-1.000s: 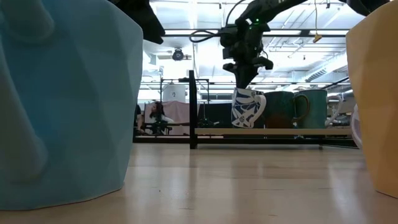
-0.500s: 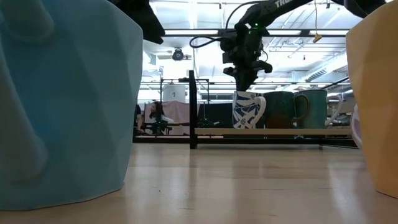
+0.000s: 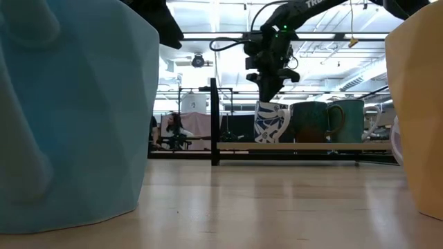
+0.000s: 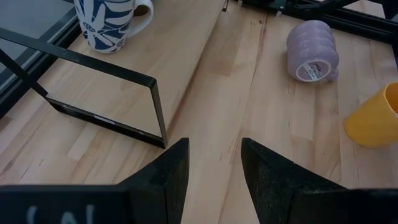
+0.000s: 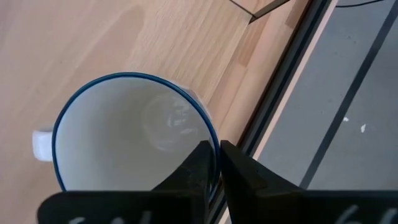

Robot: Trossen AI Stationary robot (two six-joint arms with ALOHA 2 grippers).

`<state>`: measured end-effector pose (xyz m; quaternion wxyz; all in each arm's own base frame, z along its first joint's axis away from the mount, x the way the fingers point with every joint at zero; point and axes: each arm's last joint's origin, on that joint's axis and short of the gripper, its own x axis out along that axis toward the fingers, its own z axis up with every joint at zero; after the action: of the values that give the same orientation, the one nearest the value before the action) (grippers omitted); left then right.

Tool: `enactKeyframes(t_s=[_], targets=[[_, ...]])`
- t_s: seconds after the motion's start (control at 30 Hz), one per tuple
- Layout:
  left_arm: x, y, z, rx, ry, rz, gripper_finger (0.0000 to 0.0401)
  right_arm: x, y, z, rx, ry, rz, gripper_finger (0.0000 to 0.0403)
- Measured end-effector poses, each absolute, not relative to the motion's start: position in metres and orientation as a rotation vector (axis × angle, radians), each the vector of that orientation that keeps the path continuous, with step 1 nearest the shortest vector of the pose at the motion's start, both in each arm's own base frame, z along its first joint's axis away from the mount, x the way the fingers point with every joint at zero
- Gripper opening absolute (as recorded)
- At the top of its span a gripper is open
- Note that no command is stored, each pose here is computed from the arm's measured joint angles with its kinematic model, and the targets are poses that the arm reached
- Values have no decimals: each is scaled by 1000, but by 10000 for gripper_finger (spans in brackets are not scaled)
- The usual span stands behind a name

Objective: Place coffee mugs
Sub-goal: Put the white patterned mug on the shelf

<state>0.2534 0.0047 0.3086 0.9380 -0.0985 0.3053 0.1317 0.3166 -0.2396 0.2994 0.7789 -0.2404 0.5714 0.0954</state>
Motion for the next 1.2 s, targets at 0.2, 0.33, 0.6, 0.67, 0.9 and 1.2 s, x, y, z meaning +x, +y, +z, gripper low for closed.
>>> enactKeyframes(t_s=[0.2,0.33,0.6,0.67,0.9,1.2], targets=[[253,5,309,-201,624,269,153,316,-240,300,-521,1236,202,54],[253,5,309,-200,624,269,153,317,-240,300,-486,1236,175,62],[253,5,309,-201,624,268,153,317,-240,300,-474,1233,161,93],[253,5,309,-200,624,269,153,317,-240,300,-474,1233,161,102],[253,5,309,-201,624,268,153,320,-243,296,-480,1224,152,119],[253,5,309,-201,624,269,153,323,-246,298,-502,1195,128,121]])
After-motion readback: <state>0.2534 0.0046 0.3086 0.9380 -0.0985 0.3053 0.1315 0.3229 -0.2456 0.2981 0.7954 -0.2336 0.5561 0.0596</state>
